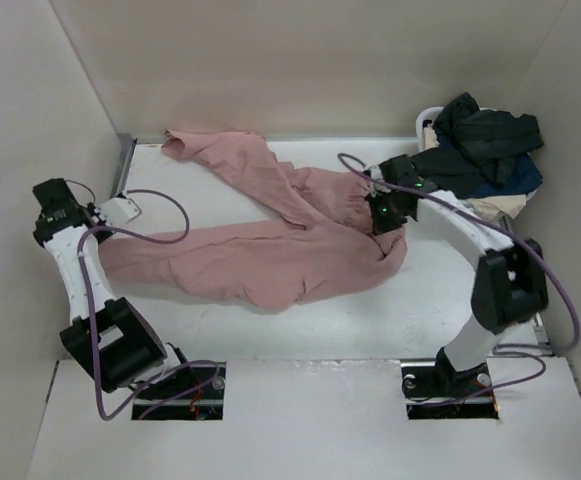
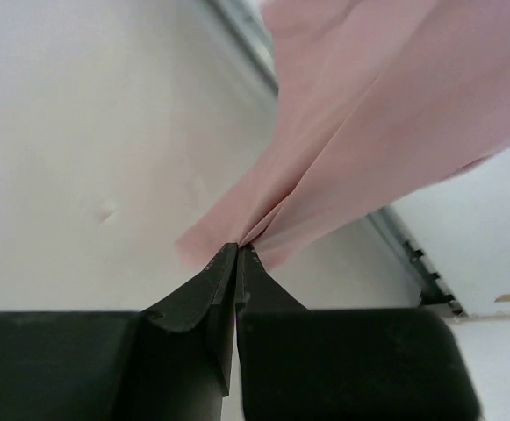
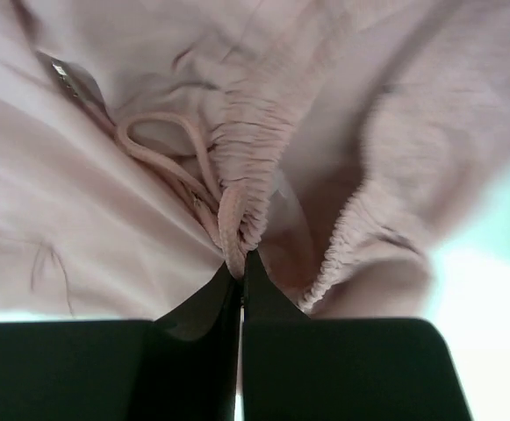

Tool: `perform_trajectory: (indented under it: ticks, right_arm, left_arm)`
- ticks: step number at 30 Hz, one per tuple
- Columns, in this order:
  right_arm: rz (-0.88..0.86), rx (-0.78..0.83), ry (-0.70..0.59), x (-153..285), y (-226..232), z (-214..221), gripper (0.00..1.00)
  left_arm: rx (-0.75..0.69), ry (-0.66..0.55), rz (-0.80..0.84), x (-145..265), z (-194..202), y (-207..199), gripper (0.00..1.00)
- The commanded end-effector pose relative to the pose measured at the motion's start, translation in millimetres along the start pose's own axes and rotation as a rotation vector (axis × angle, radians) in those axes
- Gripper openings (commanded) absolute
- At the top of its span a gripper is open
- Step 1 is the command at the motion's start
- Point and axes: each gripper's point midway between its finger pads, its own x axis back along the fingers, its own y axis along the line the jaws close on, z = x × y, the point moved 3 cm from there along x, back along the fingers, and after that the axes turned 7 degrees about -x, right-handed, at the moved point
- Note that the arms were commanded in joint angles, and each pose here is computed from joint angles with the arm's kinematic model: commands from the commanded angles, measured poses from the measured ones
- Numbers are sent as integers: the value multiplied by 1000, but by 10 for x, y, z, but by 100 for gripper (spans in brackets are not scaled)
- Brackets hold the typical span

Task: Fold and stack the trousers
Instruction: Flatten the trousers out

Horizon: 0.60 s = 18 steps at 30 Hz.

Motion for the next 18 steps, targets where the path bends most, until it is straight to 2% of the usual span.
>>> perform_trajectory:
  ticks: [1,3,5,8,10,13,18]
  right_arm:
    - [20,-113,-243,914,-181,-232,0]
    - [7,-166,-334,1336,-213,-202,0]
    - [-16,-208,-372,1626,-226,-77,0]
    - [-44,-239,-388,1753,-220,75,0]
    - [-36,-247,-391,1652,-256,72,0]
    - [-1,-287,-362,1387,-385,53,0]
    - [117,-397,-348,1311,-709,366,0]
  left_arm:
    - [83,-7,-81,461,62,296,0]
    - [97,9,-108,746,116,400,1]
    - [93,31,-105,983,151,450,1]
    - [53,57,-41,1036,90,477,4]
    - [7,72,24,804,-58,508,6]
    - [-48,127,152,236,-233,527,6]
    - [43,202,275,-707,-332,769,6]
